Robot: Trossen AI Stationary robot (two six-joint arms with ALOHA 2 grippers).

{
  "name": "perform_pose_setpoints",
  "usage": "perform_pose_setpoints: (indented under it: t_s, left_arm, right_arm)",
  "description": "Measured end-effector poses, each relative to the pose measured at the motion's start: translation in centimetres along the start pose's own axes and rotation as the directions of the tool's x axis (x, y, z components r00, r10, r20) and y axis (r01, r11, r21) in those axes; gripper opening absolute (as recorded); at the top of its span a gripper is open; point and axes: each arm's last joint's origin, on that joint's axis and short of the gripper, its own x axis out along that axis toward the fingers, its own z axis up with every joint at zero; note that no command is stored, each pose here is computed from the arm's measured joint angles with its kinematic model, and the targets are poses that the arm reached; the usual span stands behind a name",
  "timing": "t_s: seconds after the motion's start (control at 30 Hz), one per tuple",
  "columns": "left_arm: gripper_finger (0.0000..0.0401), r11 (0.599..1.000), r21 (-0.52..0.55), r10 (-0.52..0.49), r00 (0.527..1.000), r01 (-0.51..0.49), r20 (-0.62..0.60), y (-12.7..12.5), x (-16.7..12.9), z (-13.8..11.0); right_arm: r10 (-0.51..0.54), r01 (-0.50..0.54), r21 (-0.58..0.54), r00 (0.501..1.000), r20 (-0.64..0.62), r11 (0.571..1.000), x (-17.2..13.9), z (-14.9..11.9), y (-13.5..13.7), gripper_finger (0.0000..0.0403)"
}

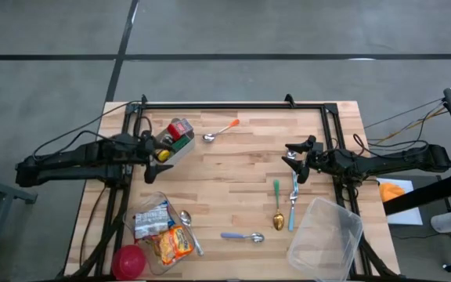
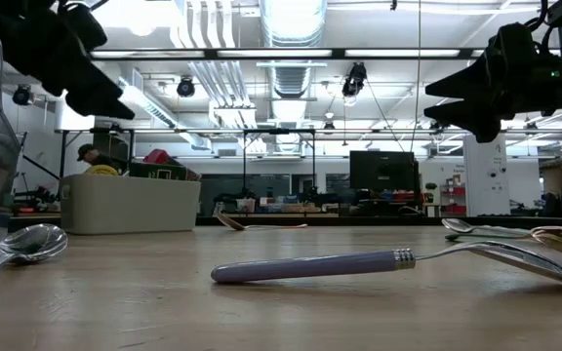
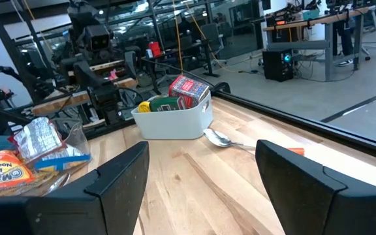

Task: Pick & Place Food Item
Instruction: Put the white spoon into the white bin

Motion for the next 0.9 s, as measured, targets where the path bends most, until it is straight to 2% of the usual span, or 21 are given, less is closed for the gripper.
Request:
perform_pose_setpoints:
  t_s: [0.1,0.3,0.63,0.77,0.83,0.9]
  left_arm:
    - [0.0383,1.000,0.001,0.002,1.000,-0.002,-0.025,0.0,0.1,-0.3]
    - [0.0383,1.000,0.003,0.004,0.998,-0.004,-0.061,0.1,0.5,-1.1]
    - [0.0383,1.000,0.006,0.011,0.990,-0.011,-0.141,0.2,1.7,-3.6]
    - [0.0383,1.000,0.002,0.014,0.984,-0.014,-0.175,0.3,2.5,-5.3]
    - [0.0383,1.000,-0.011,0.012,0.985,-0.015,-0.169,0.4,3.0,-5.9]
    - [0.0383,1.000,-0.012,0.011,0.985,-0.013,-0.173,0.4,3.4,-6.7]
  right_arm:
    - [0.000,0.000,0.006,1.000,0.004,1.000,0.0,0.0,0.0,0.0276]
    - [0.000,-0.002,0.188,1.000,0.008,0.982,0.0,0.1,0.0,0.0276]
    - [-0.028,0.028,0.175,1.000,-0.002,0.984,0.2,0.7,0.2,0.0276]
    - [-0.080,0.097,0.126,0.988,-0.131,0.987,0.9,2.9,1.0,0.0276]
    - [-0.161,0.192,0.124,0.961,-0.225,0.973,1.1,4.5,1.4,0.0276]
    - [-0.237,0.304,0.158,0.910,-0.341,0.940,1.1,5.8,1.8,0.0276]
